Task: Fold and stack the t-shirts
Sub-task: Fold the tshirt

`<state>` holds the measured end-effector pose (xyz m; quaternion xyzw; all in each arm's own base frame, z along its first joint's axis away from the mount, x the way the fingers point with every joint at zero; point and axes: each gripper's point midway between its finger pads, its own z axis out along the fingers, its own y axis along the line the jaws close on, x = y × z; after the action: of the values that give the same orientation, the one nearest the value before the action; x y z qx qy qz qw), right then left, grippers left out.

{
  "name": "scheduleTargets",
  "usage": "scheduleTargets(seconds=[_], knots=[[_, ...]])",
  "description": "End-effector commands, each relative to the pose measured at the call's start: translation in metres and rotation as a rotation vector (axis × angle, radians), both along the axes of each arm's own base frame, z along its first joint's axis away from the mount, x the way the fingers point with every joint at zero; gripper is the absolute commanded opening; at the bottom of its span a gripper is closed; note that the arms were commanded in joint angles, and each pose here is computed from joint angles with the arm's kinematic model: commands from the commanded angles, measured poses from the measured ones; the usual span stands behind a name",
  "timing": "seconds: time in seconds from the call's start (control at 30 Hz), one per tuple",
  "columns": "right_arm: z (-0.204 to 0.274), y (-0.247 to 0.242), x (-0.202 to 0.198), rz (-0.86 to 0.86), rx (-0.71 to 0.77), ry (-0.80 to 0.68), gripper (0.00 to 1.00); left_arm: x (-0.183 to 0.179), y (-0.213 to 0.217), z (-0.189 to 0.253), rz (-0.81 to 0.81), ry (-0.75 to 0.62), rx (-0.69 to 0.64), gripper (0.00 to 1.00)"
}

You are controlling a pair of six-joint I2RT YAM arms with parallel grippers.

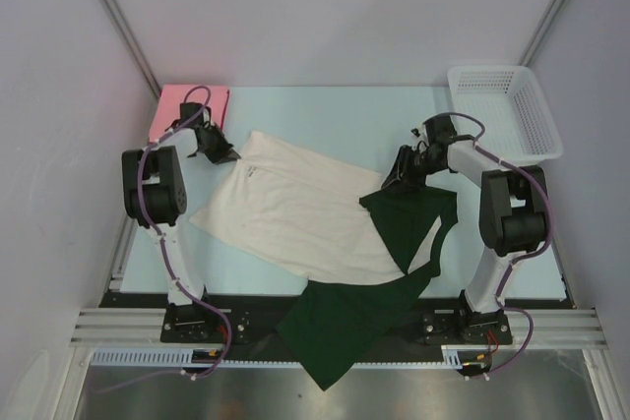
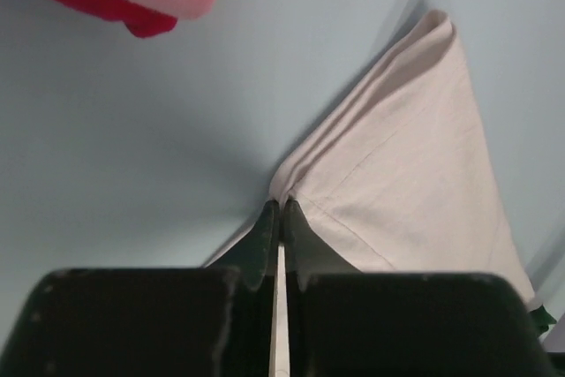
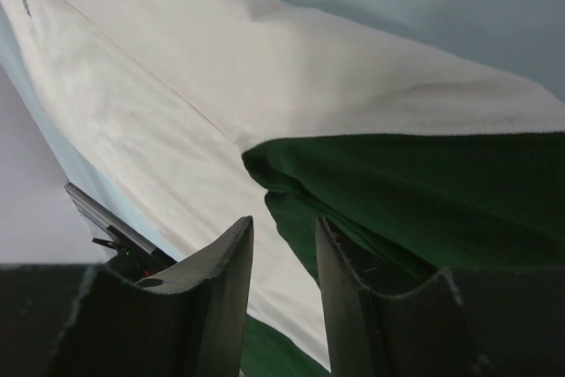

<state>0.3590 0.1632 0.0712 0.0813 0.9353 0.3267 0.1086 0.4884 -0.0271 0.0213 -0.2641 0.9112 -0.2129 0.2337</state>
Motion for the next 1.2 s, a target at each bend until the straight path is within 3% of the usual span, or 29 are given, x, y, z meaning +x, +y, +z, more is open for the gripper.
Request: scheduleTargets(seconds=[0.0, 0.2, 0.33, 0.4, 0.47, 0.53, 0.7, 0.83, 1.17], knots=[[0.017, -0.003, -0.003, -0.01, 0.015, -0.04, 0.4, 0.01, 0.01, -0.005, -0.015, 0.015, 0.052, 0.0], [0.009, -0.013, -0.011, -0.029, -0.005, -0.026, 0.4, 0.01, 0.032, 0.011, 0.005, 0.003, 0.192, 0.03], [0.008, -0.024, -0.006, -0.066, -0.018, -0.028, 0.39, 0.011, 0.03, 0.033, -0.028, -0.03, 0.192, 0.37], [0.009, -0.034, -0.003, -0.1, -0.035, -0.027, 0.39, 0.011, 0.031, 0.045, -0.019, -0.054, 0.205, 0.47], [0.011, -0.045, 0.002, -0.132, -0.051, -0.032, 0.36, 0.013, 0.035, 0.067, -0.001, -0.097, 0.246, 0.5], [0.008, -0.055, 0.002, -0.154, -0.099, -0.027, 0.34, 0.017, 0.026, 0.08, -0.015, -0.138, 0.24, 0.61], [0.002, -0.078, 0.01, -0.253, -0.209, -0.013, 0.34, 0.05, -0.043, 0.092, -0.168, -0.303, 0.068, 0.57], [0.003, -0.085, 0.022, -0.321, -0.238, -0.026, 0.28, 0.066, -0.088, 0.065, -0.202, -0.285, -0.028, 0.49], [-0.017, -0.136, 0.019, -0.466, -0.396, 0.0, 0.2, 0.084, -0.061, 0.009, -0.019, -0.154, -0.087, 0.51]])
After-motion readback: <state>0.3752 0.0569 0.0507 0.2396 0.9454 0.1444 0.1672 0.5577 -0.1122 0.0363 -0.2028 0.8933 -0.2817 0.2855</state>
